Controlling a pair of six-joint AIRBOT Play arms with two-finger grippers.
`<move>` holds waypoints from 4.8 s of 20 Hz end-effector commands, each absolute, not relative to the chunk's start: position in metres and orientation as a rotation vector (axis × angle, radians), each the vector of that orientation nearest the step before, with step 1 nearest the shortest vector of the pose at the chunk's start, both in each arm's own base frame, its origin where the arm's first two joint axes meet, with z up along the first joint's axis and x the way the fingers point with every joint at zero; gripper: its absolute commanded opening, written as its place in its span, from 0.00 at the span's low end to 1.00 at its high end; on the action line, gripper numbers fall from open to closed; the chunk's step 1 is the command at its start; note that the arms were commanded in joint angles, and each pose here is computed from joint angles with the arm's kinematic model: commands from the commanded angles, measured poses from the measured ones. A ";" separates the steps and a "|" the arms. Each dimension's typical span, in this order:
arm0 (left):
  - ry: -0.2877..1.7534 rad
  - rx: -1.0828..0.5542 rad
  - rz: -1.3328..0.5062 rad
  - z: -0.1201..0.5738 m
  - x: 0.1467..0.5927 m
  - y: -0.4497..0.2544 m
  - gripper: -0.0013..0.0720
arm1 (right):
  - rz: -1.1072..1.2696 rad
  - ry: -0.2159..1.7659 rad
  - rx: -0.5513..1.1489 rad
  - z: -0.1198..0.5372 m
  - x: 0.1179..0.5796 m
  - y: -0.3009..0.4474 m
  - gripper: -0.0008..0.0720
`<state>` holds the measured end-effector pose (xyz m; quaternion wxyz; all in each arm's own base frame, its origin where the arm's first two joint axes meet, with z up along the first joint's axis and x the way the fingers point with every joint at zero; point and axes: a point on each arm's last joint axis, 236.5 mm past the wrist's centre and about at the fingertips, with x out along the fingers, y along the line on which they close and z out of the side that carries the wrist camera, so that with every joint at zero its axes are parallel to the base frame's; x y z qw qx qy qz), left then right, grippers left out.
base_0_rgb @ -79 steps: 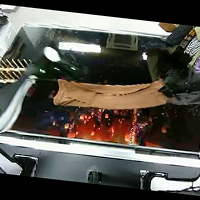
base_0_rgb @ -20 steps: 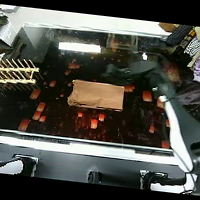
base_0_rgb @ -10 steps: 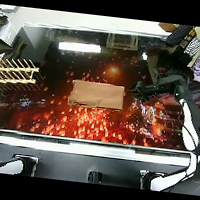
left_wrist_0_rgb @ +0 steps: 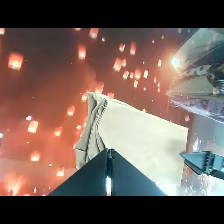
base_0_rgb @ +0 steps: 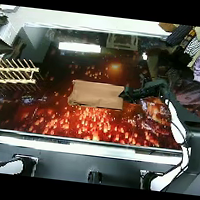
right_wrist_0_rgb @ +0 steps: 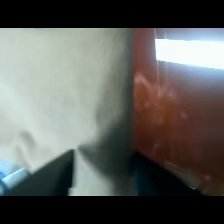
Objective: Fold the clothes and pants, and hang the long-sleeved shirts on hangers.
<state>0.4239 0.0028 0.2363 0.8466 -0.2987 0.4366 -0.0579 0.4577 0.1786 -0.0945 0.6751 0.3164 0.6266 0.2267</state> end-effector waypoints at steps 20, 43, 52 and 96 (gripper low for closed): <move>0.927 -0.633 -0.122 0.234 0.425 0.003 0.05 | 0.023 0.617 0.810 0.161 0.607 -0.103 0.05; 0.928 -0.634 -0.122 0.234 0.425 0.003 0.05 | -0.921 1.468 0.879 0.019 0.306 -0.286 0.05; 0.936 -0.633 -0.123 0.233 0.424 0.002 0.05 | -1.038 1.759 0.745 -0.021 0.216 -0.266 0.05; 1.621 -0.208 -0.142 -0.052 0.302 -0.027 0.05 | 0.106 1.348 0.069 0.042 0.366 0.033 0.06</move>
